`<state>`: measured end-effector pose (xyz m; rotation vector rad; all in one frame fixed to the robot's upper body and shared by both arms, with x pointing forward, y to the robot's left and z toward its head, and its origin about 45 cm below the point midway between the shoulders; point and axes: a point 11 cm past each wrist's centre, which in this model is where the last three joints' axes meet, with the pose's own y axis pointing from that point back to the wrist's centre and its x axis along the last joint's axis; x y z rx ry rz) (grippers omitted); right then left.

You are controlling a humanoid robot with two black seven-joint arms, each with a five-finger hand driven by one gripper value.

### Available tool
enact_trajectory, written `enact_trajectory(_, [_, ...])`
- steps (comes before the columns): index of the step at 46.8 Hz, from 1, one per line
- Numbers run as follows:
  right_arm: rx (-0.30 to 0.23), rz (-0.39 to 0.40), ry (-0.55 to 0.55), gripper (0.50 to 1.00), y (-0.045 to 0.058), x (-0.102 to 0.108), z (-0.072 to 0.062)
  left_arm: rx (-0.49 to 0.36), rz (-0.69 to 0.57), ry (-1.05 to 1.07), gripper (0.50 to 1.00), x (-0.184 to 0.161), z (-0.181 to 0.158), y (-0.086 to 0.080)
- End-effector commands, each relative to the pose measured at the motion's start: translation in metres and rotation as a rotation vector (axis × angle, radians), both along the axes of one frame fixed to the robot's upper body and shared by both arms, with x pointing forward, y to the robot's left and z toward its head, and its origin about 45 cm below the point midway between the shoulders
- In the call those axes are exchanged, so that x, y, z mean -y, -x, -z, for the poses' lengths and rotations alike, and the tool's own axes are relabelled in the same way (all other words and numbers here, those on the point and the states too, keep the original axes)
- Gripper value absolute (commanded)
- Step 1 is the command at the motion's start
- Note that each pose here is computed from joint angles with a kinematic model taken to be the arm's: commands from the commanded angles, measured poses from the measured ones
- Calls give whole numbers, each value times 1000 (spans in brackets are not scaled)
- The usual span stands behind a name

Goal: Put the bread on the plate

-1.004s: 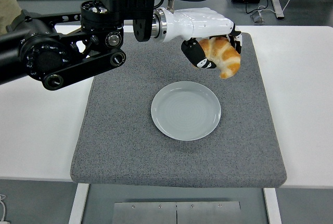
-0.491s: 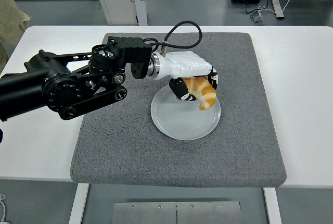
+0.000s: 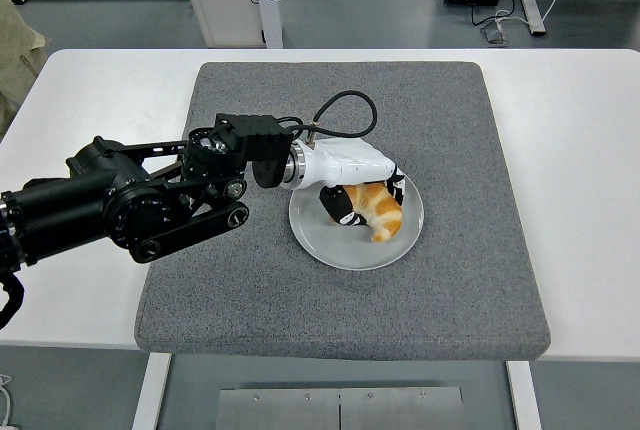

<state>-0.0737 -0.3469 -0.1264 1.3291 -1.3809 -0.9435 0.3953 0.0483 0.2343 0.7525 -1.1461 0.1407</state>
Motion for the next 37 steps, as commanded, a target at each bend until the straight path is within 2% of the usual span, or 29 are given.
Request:
enact_trajectory(1, [0,0,0,1000,0,0,0,-6,-6,-1,500,-2,4,0])
enact_trajectory(15, [0,0,0,1000,0,0,0,-15,-25,2,500,-2,3,-1])
enact_trajectory(16, [0,0,0,1000,0,0,0,-22,-25,1,582,-2,3,-1])
enact_trajectory(17, [0,0,0,1000,0,0,0,-28,-21,1,782,-1,3,0])
enact_trajectory(18, [0,0,0,1000,0,0,0,-32,-21,3,894,-1,3,1])
enact_trajectory(19, [0,0,0,1000,0,0,0,-44,-22,3,902,-1,3,1])
enact_trajectory(21, [0,0,0,1000,0,0,0,-63,-26,3,967,-2,3,1])
enact_trajectory(30, [0,0,0,1000,0,0,0,-76,-32,12,971,-6,-5,0])
enact_trajectory(37, [0,0,0,1000,0,0,0,-60,-22,36,972,-8,-31,-2])
